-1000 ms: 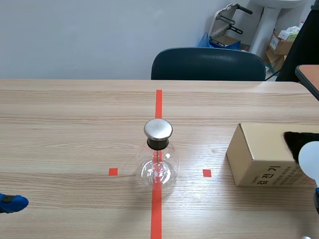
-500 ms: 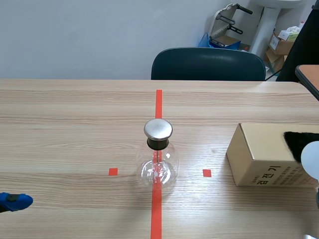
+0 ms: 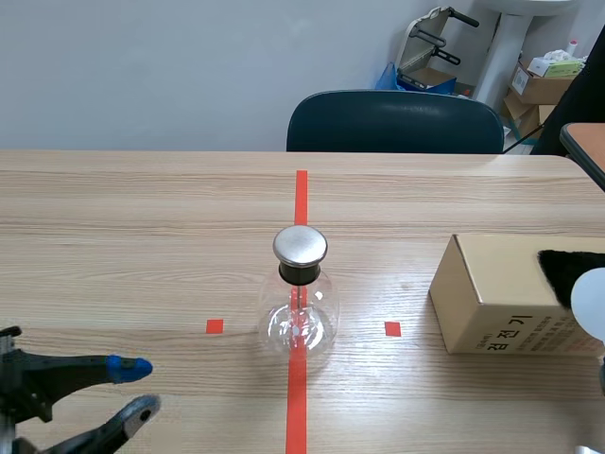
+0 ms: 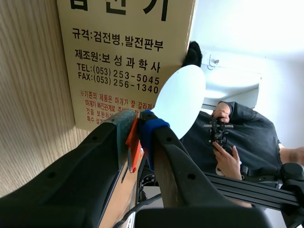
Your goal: Do the electroscope experiment
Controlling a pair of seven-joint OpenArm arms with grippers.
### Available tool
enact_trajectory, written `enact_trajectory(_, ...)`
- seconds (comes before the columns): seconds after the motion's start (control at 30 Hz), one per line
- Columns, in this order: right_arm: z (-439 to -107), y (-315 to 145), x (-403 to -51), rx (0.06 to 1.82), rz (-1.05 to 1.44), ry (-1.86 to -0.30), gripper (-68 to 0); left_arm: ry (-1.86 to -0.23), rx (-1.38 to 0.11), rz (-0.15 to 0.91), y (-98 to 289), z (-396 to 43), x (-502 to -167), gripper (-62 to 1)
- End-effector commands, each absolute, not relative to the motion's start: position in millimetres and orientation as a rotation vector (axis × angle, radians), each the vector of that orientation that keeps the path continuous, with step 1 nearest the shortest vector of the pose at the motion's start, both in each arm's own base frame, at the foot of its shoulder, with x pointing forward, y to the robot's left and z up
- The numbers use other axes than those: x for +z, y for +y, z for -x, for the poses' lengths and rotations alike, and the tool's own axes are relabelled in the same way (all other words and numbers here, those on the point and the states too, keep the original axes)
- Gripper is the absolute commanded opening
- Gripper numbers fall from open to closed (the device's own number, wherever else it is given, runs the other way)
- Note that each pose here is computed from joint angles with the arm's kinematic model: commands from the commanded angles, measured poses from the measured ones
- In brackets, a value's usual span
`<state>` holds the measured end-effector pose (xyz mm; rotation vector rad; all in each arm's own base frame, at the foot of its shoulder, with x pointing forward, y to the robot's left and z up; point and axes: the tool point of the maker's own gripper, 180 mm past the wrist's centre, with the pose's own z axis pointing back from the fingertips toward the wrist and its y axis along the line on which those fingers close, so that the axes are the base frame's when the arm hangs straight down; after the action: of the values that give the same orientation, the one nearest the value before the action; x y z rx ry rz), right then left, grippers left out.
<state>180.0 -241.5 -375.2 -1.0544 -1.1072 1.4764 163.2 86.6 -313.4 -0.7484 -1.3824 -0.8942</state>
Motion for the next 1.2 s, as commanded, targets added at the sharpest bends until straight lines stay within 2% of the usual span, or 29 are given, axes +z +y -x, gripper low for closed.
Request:
enact_trajectory(0.0, -183.0, -245.6, -370.5, 1.486, 1.071, -1.110, -65.6, -1.417, -0.889, 0.740, 79.3, -171.2, -308.8, -45.2)
enact_trajectory(0.13, -185.7, -246.9, -364.3, 1.467, 1.091, -1.123, -65.6, -1.415, -0.888, 0.672, 67.4, -188.2, -317.4, -49.7)
enact_trajectory(0.3, -201.4, -246.7, -328.2, 1.403, 1.166, -1.190, -65.6, -1.415, -0.906, 0.589, 55.7, -206.8, -332.2, -56.4)
enact_trajectory(0.43, -218.2, -233.8, -296.5, 1.354, 1.186, -1.263, -65.6, -1.407, -0.894, 0.543, 52.5, -222.0, -346.1, -56.9)
enact_trajectory(0.63, -243.3, -191.8, -248.2, 1.292, 1.194, -1.450, -65.6, -1.428, -0.861, 0.464, 49.9, -246.7, -360.2, -56.9)
enact_trajectory(0.77, -250.2, -155.8, -240.5, 1.310, 1.152, -1.533, -65.6, -1.434, -0.838, 0.444, 47.7, -259.1, -365.4, -56.9)
enact_trajectory(1.17, -268.1, -96.6, -246.1, 1.300, 1.175, -1.516, -65.6, -1.441, -0.856, 0.410, 38.6, -270.1, -373.3, -56.9)
